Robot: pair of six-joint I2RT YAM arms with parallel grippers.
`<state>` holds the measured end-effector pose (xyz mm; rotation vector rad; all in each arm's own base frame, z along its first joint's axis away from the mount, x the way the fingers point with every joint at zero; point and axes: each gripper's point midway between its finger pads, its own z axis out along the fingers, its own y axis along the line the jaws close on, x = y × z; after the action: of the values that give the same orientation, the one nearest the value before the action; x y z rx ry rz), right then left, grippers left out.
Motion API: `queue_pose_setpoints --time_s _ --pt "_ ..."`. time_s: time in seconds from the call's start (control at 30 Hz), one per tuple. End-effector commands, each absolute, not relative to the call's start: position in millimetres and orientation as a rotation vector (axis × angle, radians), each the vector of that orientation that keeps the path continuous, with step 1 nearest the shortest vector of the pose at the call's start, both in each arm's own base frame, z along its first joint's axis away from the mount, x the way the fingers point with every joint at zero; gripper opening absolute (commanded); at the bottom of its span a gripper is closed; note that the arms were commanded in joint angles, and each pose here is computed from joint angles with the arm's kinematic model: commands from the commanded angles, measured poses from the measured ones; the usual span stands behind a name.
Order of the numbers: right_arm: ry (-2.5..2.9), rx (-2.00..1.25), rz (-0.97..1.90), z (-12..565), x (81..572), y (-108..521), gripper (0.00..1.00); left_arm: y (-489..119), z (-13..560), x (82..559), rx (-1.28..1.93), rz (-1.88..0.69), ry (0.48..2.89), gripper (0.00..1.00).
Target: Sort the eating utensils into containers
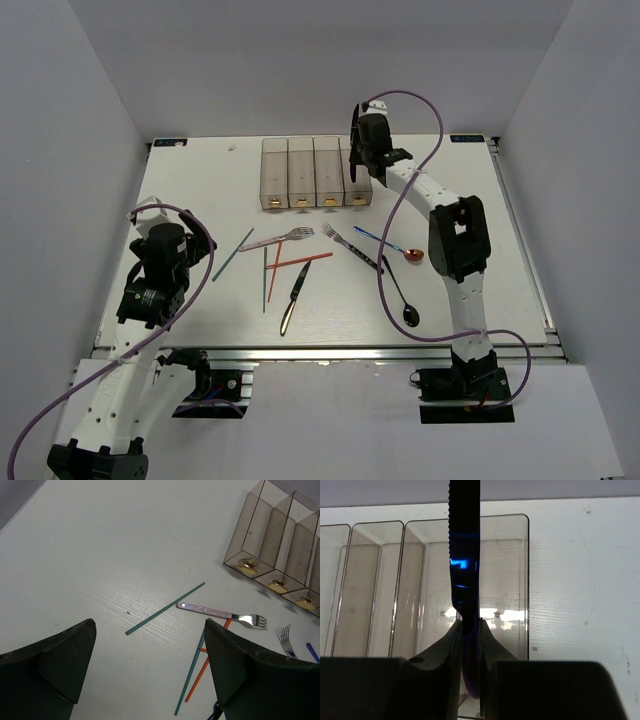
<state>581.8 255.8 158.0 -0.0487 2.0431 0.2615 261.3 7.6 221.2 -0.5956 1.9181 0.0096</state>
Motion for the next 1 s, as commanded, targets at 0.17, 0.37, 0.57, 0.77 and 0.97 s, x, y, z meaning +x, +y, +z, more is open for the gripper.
queue_pose_setpoints --time_s 0.17,0.37,0.57,0.77,0.97 --pt "2.022 0.074 0.311 154 590 258 0.0 6 228 262 -0.582 -0.01 1.895 0.98" --pt "2.051 0.108 0.325 145 586 259 0.1 6 229 261 -0.584 -0.011 1.891 0.98" --pt "2.076 0.13 0.357 139 576 259 0.31 6 230 261 -0.584 -0.012 1.887 0.98" --pt "2.069 0.124 0.378 149 572 261 0.65 8 230 260 -0.588 -0.008 1.883 0.98" --pt "1.988 0.131 0.403 217 566 261 0.85 7 230 261 -0.583 -0.01 1.887 0.98"
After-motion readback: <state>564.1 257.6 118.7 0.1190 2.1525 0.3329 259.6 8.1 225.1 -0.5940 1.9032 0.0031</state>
